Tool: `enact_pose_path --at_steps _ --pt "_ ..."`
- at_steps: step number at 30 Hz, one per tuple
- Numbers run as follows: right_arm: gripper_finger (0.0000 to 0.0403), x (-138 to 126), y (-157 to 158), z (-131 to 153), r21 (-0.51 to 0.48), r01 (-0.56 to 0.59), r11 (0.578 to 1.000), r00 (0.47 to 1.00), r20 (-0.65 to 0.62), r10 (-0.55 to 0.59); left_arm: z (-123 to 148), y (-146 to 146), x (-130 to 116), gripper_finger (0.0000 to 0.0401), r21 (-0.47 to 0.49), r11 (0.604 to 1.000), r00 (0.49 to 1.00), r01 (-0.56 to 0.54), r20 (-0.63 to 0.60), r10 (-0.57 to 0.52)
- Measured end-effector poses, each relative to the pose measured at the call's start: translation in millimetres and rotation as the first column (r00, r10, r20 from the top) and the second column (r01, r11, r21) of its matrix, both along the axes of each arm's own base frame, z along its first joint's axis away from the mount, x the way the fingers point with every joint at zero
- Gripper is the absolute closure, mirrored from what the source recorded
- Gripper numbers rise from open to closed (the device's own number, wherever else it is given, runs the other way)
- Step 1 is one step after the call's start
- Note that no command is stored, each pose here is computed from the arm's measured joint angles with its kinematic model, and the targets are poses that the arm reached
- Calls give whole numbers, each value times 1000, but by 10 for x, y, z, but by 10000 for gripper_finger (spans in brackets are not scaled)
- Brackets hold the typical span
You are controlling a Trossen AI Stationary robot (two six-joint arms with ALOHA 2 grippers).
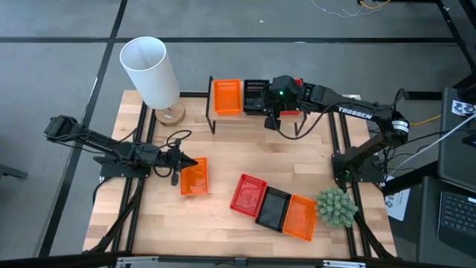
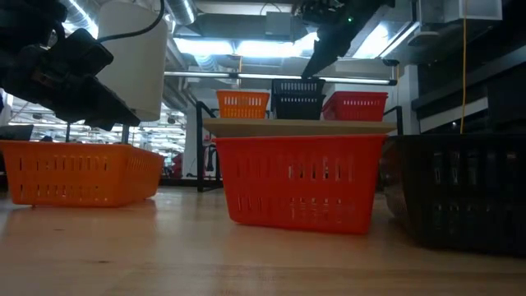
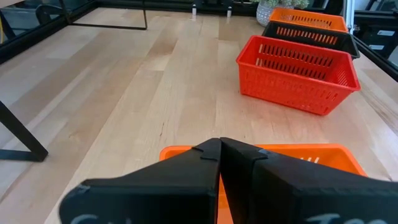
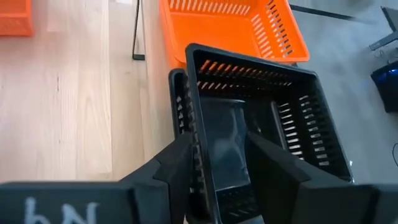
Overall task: Stack baskets on shelf by color
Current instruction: Stack the bottom left black basket on the black basket on the top shelf
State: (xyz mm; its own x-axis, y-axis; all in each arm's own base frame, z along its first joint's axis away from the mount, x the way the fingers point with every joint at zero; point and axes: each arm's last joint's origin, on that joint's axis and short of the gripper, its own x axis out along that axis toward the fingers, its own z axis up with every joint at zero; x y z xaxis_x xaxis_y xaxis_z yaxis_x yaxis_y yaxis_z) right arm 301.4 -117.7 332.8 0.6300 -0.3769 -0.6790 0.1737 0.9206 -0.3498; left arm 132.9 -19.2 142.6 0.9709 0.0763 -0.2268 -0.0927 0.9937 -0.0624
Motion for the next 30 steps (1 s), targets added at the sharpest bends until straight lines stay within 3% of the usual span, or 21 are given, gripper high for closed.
enact_pose_path --at_steps 15,30 --pt "256 1 14 104 13 -33 999 999 36 32 -14 1 -3 401 3 1000 1000 0 -15 0" --pt "256 -25 -8 104 -7 10 1000 1000 2 -10 -13 1 -3 401 0 1000 1000 -1 -14 1"
